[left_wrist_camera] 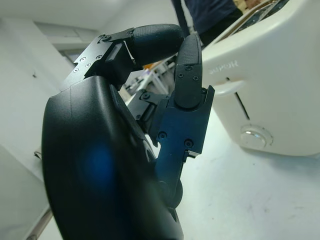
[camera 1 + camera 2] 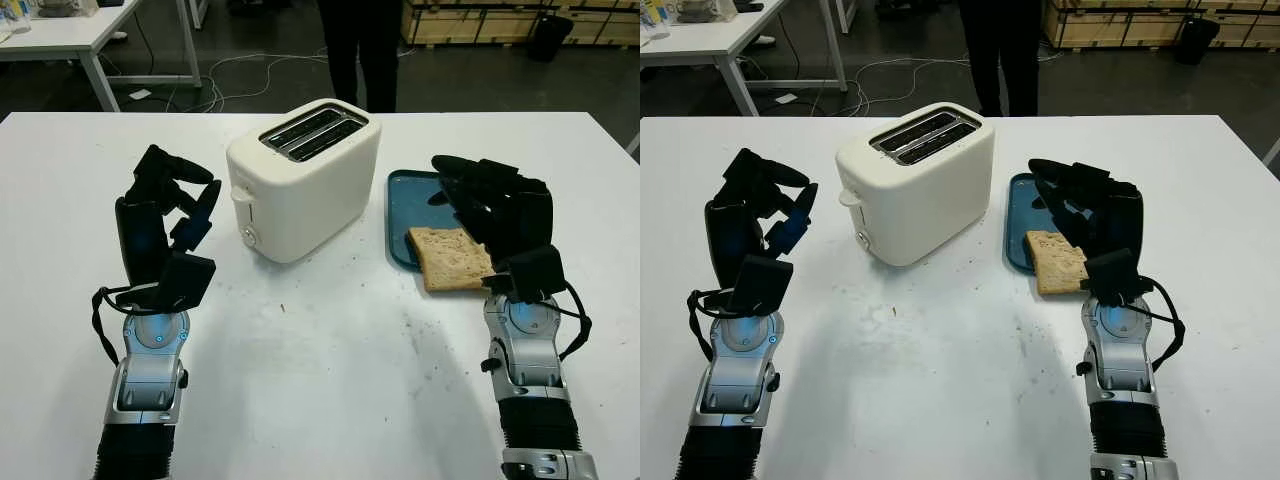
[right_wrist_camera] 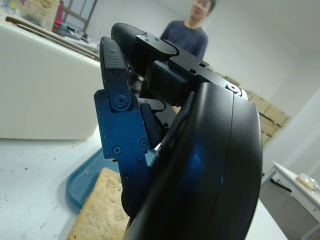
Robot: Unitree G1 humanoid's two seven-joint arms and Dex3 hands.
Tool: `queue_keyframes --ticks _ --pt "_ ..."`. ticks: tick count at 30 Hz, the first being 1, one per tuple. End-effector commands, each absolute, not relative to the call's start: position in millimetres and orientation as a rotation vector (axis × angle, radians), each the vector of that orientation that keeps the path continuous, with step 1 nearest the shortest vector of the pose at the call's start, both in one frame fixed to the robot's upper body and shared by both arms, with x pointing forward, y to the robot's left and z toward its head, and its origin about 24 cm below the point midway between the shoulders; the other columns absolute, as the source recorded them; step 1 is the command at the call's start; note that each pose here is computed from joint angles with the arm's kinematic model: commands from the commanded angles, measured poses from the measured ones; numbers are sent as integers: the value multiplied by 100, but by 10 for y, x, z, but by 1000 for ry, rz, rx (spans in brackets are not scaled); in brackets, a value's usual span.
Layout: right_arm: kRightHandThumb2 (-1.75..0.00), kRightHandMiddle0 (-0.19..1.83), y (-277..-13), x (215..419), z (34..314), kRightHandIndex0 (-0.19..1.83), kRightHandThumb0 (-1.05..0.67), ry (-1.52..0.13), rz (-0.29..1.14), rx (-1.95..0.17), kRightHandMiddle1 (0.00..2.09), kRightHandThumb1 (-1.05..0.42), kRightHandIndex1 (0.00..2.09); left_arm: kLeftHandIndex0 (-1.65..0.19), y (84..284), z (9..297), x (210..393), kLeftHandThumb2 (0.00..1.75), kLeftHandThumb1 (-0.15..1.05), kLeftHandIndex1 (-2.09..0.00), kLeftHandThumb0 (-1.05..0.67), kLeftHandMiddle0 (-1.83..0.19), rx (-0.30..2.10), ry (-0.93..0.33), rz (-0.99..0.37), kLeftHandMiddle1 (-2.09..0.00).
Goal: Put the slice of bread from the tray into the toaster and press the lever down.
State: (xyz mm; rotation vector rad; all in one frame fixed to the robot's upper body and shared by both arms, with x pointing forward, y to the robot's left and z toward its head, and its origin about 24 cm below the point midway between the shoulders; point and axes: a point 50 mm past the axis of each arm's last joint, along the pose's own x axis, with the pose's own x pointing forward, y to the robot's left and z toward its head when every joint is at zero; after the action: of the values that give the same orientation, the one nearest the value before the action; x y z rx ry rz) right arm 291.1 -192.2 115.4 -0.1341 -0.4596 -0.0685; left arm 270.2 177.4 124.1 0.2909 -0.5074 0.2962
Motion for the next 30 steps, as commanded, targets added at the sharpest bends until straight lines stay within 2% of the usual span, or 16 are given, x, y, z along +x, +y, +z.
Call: queue_keyframes --ticks 1,12,14,17,19,21,25,30 --pt "-8 119 -1905 2919 1184 85 -44 -464 -69 -126 1 -92 121 -55 1759 1278 2702 24 92 -161 -34 -81 295 -518 297 -175" --pt "-8 118 -1941 2895 1194 84 -43 -476 -54 -177 0 -92 120 -56 1761 1269 2697 25 92 -161 -34 -80 279 -517 286 -175" --pt "-4 115 -2005 2849 1233 82 -42 -506 -53 -290 0 -92 114 -55 1765 1267 2695 25 92 -162 -34 -81 283 -515 288 -175" --pt "-1 103 -2129 2732 1313 78 -41 -565 -55 -536 0 -88 85 -55 1768 1265 2699 25 92 -162 -33 -80 282 -518 289 -175" --pt "0 87 -2234 2631 1363 78 -47 -599 -49 -799 0 -86 45 -55 1768 1269 2702 25 92 -162 -34 -80 281 -519 290 -175" --pt "0 72 -2326 2534 1369 72 -52 -579 -35 -1013 0 -83 18 -55 1767 1277 2707 25 92 -162 -34 -81 274 -520 288 -175" --pt "0 52 -2452 2380 1341 55 -60 -520 -20 -1322 0 -79 2 -55 1764 1289 2712 25 92 -162 -33 -81 280 -520 282 -175" --pt "0 33 -2544 2307 1263 34 -68 -389 34 -1550 0 -78 0 -55 1765 1310 2723 25 92 -163 -34 -81 283 -530 282 -175"
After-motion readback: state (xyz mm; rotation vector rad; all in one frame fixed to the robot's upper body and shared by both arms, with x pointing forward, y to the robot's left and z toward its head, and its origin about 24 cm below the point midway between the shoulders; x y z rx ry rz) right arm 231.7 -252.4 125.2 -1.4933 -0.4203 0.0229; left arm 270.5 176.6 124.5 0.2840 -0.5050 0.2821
